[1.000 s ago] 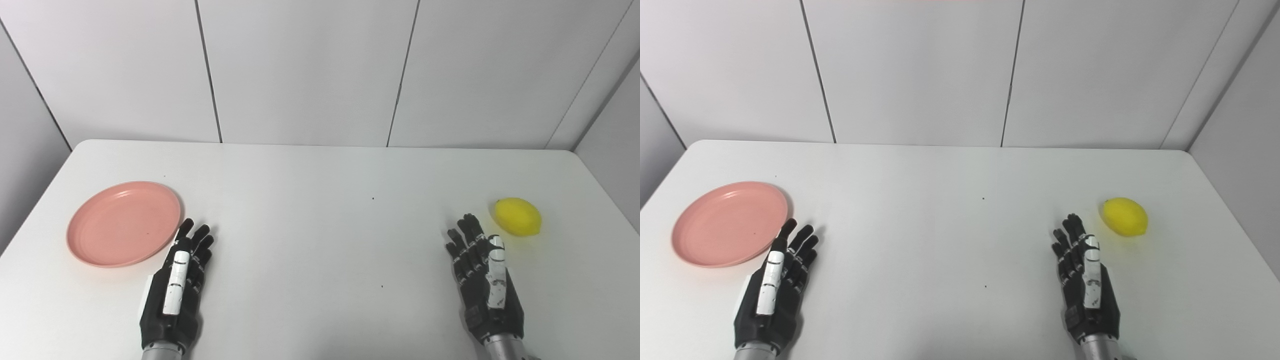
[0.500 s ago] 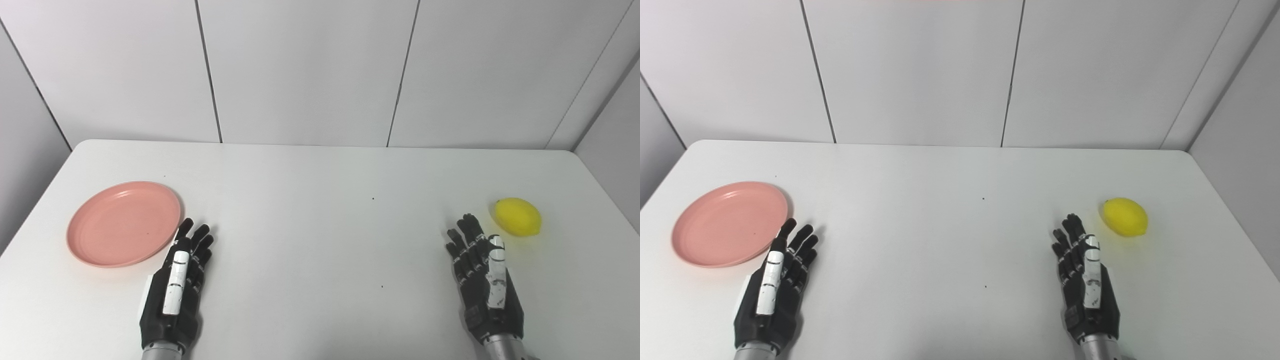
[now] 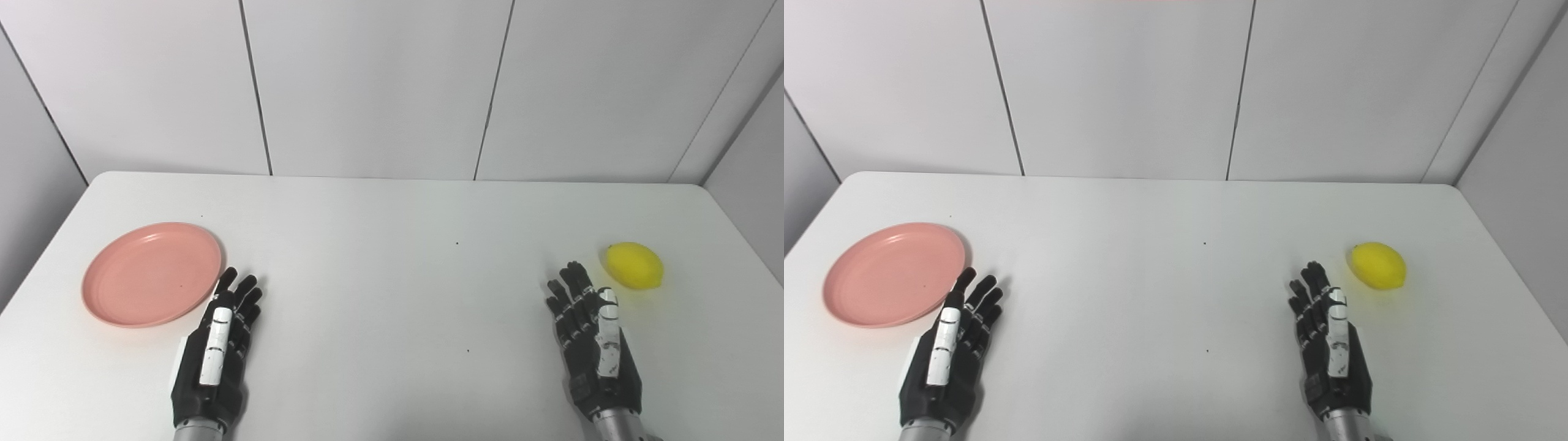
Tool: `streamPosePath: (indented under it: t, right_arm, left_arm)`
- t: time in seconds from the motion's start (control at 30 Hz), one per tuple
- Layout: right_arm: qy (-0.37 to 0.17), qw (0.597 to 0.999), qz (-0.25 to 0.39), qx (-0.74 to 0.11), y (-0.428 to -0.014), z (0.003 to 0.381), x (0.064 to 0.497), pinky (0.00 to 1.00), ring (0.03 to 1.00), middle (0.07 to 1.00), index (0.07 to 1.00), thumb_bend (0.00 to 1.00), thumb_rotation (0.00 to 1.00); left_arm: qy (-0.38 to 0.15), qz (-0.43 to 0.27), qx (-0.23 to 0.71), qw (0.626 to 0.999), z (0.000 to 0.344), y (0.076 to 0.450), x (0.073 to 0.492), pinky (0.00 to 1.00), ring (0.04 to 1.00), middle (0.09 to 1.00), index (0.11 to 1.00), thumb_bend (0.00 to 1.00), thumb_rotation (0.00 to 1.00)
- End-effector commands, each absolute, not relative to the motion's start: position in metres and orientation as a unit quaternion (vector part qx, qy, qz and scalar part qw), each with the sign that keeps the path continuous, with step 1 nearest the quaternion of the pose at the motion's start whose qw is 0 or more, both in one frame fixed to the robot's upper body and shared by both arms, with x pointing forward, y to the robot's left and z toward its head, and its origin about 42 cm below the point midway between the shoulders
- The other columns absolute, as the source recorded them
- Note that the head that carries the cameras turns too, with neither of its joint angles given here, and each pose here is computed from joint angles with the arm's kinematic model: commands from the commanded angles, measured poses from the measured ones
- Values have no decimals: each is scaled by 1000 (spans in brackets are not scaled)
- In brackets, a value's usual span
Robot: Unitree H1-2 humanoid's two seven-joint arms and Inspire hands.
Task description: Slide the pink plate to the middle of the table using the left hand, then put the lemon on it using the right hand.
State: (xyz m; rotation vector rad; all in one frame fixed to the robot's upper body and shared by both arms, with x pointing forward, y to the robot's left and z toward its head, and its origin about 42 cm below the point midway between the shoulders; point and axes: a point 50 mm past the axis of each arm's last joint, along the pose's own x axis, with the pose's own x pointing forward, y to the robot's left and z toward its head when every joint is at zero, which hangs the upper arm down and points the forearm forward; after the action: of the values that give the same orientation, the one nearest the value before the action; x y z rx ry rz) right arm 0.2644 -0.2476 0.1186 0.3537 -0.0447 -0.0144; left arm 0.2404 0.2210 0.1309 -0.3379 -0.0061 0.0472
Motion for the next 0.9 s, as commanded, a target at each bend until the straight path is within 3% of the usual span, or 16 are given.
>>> streamPosePath:
  t: [0.0,0.5,0.87]
  right_arm:
    - [6,984,-14,178,-252,106,259,1000,954,971,944,791,943]
    - [6,983,-17,184,-263,97,263,996,942,961,943,805,908]
    - [9,984,-15,179,-269,90,263,1000,963,984,970,775,964]
  left_arm:
    - [9,26,-159,987,123,223,230,966,917,899,924,607,706]
    - [12,29,-163,986,113,211,234,950,900,883,908,624,689]
    - [14,33,-173,984,105,202,235,941,899,879,901,630,650]
